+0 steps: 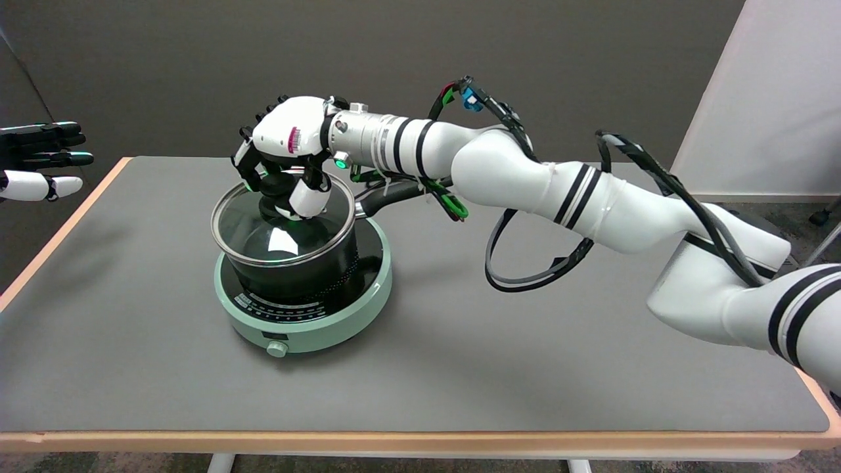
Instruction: Pick up the pot lid.
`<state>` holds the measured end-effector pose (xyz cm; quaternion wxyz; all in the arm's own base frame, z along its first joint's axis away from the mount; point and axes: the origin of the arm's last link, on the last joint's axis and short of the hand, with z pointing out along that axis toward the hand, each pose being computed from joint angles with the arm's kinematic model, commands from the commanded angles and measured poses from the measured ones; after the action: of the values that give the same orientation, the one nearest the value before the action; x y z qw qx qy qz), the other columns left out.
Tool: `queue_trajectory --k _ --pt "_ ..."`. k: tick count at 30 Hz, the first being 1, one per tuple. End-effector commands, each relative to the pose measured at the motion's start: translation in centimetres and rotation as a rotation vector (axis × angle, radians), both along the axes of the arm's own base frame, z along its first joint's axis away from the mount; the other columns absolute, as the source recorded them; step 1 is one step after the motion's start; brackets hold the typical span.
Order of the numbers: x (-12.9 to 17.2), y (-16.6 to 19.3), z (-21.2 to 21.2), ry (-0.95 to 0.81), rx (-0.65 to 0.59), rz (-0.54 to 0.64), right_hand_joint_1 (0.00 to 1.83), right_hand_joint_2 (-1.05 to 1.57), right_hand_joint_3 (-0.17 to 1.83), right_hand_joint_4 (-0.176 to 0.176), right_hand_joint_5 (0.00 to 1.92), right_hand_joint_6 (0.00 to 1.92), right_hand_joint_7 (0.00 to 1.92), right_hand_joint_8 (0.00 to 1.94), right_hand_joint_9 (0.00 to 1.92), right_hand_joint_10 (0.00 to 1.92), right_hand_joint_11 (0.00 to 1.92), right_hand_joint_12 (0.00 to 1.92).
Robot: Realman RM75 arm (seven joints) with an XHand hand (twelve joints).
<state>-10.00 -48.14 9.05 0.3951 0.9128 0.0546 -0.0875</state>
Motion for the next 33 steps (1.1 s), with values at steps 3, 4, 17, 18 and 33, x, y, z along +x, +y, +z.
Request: queue_trajectory --k 3,4,17,18,33 --pt "1.1 0.4 -0.8 -0.005 0.025 0.018 0.92 0.73 0.88 0.176 0.69 0.88 0.86 0.57 0.83 0.72 0.63 1.18" --pt "1.1 0.4 -0.8 -0.004 0.027 0.019 0.91 1.1 0.3 0.176 0.73 1.37 0.87 0.57 0.83 0.74 0.64 1.19" --pt "1.2 1.0 -1.0 -0.007 0.043 0.026 1.19 1.02 0.33 -0.003 0.76 1.39 0.97 1.07 0.92 0.91 0.74 1.11" --pt "1.3 1.0 -1.1 -0.007 0.044 0.027 1.19 1.01 0.35 0.0 0.76 1.38 0.97 1.09 0.93 0.93 0.75 1.1" --pt "2.4 1.4 -1.2 -0.002 0.061 0.067 1.2 0.94 0.46 -0.004 0.79 1.36 1.0 1.12 0.96 1.16 0.78 1.09"
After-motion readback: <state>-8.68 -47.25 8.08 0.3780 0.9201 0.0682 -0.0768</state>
